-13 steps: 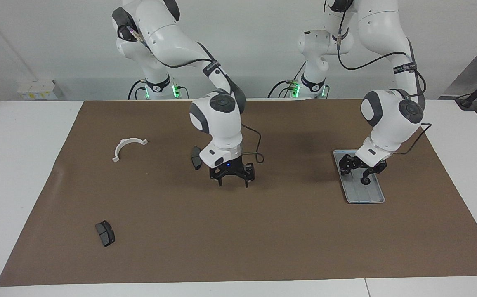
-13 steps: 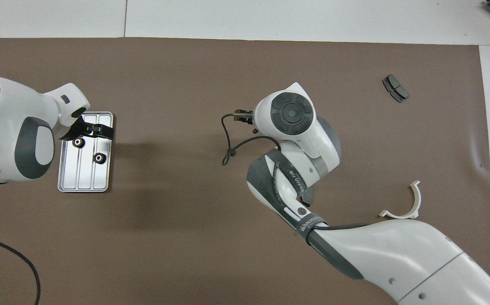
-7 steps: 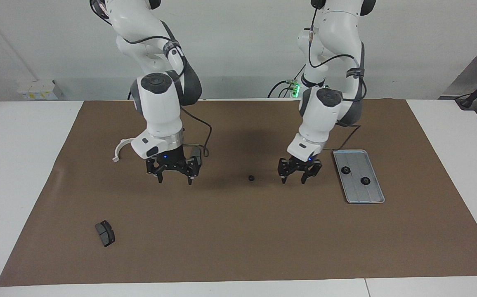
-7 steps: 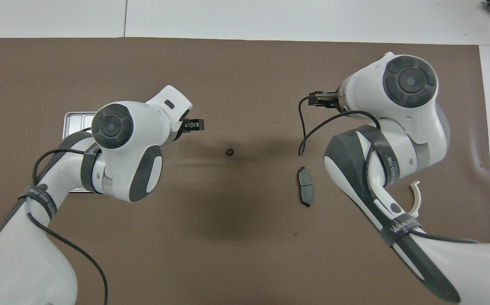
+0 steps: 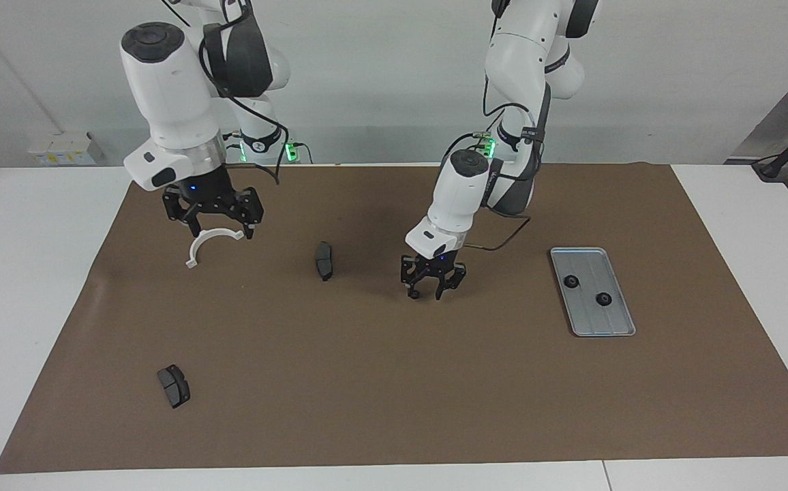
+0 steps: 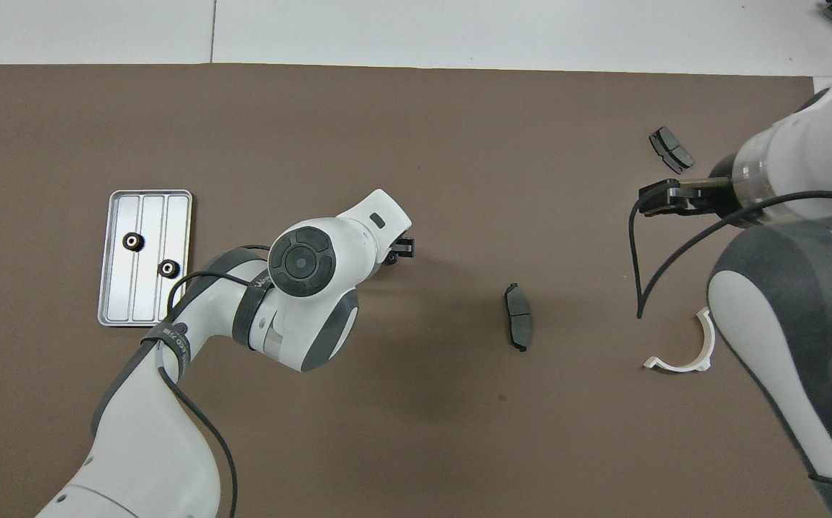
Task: Pick bearing gear from pile to tray
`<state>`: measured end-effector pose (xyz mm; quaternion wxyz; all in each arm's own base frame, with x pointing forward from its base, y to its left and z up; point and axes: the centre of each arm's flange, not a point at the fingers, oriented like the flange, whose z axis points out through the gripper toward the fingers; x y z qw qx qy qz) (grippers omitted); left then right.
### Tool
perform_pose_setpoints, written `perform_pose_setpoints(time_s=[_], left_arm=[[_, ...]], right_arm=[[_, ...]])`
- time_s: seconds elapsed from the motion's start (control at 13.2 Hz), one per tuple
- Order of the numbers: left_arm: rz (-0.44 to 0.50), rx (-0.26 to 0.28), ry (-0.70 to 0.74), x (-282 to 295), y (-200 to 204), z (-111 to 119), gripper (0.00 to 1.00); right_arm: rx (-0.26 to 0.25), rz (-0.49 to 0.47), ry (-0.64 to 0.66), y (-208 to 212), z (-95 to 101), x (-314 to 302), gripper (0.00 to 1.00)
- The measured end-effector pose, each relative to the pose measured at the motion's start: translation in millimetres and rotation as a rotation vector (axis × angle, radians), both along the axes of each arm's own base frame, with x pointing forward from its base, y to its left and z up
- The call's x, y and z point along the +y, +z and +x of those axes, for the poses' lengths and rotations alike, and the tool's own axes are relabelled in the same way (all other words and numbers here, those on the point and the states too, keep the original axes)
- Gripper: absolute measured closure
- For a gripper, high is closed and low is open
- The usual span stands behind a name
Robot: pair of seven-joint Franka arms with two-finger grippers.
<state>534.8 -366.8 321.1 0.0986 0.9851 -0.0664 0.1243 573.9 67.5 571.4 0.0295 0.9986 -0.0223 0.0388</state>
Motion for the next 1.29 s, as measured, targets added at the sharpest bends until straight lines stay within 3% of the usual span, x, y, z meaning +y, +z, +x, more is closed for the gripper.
perform_pose_setpoints(time_s=[0.3,0.38,0.84,1.29], left_arm=[[0.011,0.013,-0.034,-16.5,-11.1,-13.0,0.42],[0.015,0.018,-0.041,-19.9,-15.2,-16.3,0.46],[0.032,0.034,-0.058,-22.7,-27.9,-24.4,0.48],[0.037,0.033,-0.068,-24.2,-27.3,-26.6,0.62]], right_arm=[[0.054,-0.009,-0.008,27.4,-21.5,-13.8,0.0],[0.049,-0.008,-0.009,33.0,-21.4,-14.3,0.0],[0.03,-0.004,-0.012,42.8,-18.3,-15.8,0.0],[0.027,0.0,-0.014,48.0,-18.2,-16.5,0.0]])
